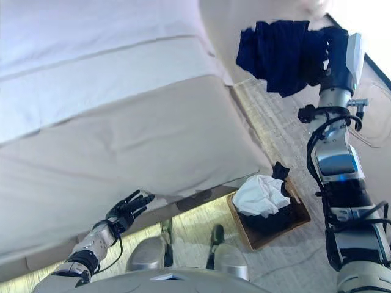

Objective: Pick up the clothes from the bed and place them into the basket

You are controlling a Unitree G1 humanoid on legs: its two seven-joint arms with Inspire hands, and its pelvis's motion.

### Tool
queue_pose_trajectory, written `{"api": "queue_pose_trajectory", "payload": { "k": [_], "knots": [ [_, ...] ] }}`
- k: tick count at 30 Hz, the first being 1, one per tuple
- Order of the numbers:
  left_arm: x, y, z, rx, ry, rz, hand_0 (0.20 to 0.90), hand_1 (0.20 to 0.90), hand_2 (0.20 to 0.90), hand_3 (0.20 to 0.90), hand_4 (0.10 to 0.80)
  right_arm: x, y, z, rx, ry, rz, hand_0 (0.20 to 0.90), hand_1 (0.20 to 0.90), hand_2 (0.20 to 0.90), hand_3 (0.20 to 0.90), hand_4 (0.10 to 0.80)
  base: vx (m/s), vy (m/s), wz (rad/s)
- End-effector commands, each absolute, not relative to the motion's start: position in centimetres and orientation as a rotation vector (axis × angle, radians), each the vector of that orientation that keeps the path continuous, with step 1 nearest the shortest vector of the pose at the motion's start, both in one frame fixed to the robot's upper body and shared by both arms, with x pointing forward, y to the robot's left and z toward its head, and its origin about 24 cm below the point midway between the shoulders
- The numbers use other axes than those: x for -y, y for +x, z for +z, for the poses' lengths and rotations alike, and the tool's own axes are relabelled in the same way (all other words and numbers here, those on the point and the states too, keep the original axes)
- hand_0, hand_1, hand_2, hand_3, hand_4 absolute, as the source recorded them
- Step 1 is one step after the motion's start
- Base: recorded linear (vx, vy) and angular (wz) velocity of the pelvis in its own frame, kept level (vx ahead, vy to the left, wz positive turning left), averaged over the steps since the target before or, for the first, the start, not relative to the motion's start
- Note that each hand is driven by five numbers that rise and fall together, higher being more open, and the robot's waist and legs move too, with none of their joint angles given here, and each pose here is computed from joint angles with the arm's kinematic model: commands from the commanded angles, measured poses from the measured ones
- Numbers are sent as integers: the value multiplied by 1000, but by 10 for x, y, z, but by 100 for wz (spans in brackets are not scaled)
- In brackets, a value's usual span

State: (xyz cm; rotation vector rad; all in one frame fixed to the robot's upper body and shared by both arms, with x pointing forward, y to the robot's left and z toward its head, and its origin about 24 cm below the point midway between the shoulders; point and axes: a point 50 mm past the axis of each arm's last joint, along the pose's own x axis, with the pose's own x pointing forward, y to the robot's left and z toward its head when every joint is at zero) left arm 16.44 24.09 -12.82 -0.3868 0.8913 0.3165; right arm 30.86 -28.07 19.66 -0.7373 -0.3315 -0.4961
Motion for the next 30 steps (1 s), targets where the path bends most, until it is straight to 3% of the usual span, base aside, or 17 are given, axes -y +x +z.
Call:
{"api": "queue_pose_trajectory", "payload": {
  "k": [1,11,19,22,26,30],
  "knots": [
    [-235,140,-143,-1000,-338,271,900,900,900,900,800,288,296,239,547,-810,-531,300,300,300,200,100,38,-74,-49],
    [-238,119,-149,-1056,-292,250,900,900,900,900,800,317,284,153,173,-871,-506,300,300,300,200,100,48,-118,-29],
    [-229,139,-143,-999,-310,191,900,900,900,900,800,326,288,105,-63,-943,-474,300,300,300,200,100,-28,-81,-3],
    [-217,158,-138,-945,-341,147,900,900,900,900,800,328,298,105,-101,-1009,-485,300,300,300,200,100,-143,5,9],
    [-201,218,-108,-742,-385,69,900,900,900,900,800,326,330,139,-46,-1034,-578,300,300,300,200,100,-473,-32,8],
    [-193,258,-77,-574,-424,24,900,900,900,900,800,314,355,165,-27,-1063,-627,300,300,300,200,100,-310,-144,5]
  ]
}}
